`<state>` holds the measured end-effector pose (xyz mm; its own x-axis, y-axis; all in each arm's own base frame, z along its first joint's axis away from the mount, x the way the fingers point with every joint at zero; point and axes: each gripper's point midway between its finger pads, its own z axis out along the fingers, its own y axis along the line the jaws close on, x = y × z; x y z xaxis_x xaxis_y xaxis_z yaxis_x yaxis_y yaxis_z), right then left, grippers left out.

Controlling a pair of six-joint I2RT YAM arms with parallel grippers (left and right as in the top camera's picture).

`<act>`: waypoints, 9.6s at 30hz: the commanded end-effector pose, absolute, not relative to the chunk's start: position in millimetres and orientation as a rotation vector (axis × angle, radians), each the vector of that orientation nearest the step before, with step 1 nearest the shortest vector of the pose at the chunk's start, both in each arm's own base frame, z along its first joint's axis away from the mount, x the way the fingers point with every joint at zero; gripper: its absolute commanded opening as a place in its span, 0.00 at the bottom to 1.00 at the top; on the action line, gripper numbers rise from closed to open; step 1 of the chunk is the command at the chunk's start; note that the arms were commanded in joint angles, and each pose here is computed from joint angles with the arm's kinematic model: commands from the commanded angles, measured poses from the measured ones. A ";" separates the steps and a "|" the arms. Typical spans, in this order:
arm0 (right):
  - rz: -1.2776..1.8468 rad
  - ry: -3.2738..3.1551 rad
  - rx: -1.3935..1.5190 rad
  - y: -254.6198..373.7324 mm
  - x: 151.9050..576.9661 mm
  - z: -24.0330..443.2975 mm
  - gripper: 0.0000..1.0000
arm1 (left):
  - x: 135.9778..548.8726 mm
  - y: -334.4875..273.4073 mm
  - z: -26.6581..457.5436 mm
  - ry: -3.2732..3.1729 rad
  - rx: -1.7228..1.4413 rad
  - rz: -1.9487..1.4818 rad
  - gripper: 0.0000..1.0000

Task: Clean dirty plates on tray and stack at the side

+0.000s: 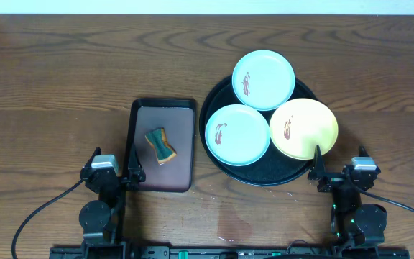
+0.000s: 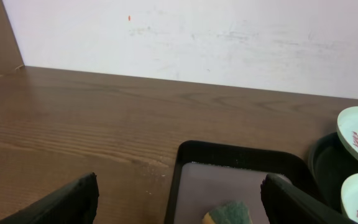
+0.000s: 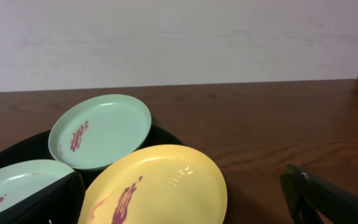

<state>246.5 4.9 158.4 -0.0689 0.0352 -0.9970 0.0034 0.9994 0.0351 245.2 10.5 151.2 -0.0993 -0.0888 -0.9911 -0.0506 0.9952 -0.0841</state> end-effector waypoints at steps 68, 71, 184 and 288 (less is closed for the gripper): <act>0.001 1.639 0.031 1.4 246.2 158.1 0.99 | 193.4 -96.2 327.6 1.328 0.267 -0.746 0.84; 0.001 1.639 0.032 1.3 246.2 158.1 0.99 | 213.4 -91.3 323.1 1.536 0.221 -0.705 0.84; 0.001 1.639 0.031 1.4 246.2 158.1 0.99 | 292.1 -63.2 -15.4 3.071 -0.649 -0.013 0.80; 0.001 1.639 0.031 1.4 246.2 158.1 0.99 | 346.2 -69.4 165.6 2.361 -0.526 -0.356 0.07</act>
<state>246.5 4.9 158.6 -0.0686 0.0348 -0.9970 0.0033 0.9994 0.0347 332.1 -65.2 102.2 -0.7754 -0.4487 -0.4442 -0.3443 0.8902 -0.2982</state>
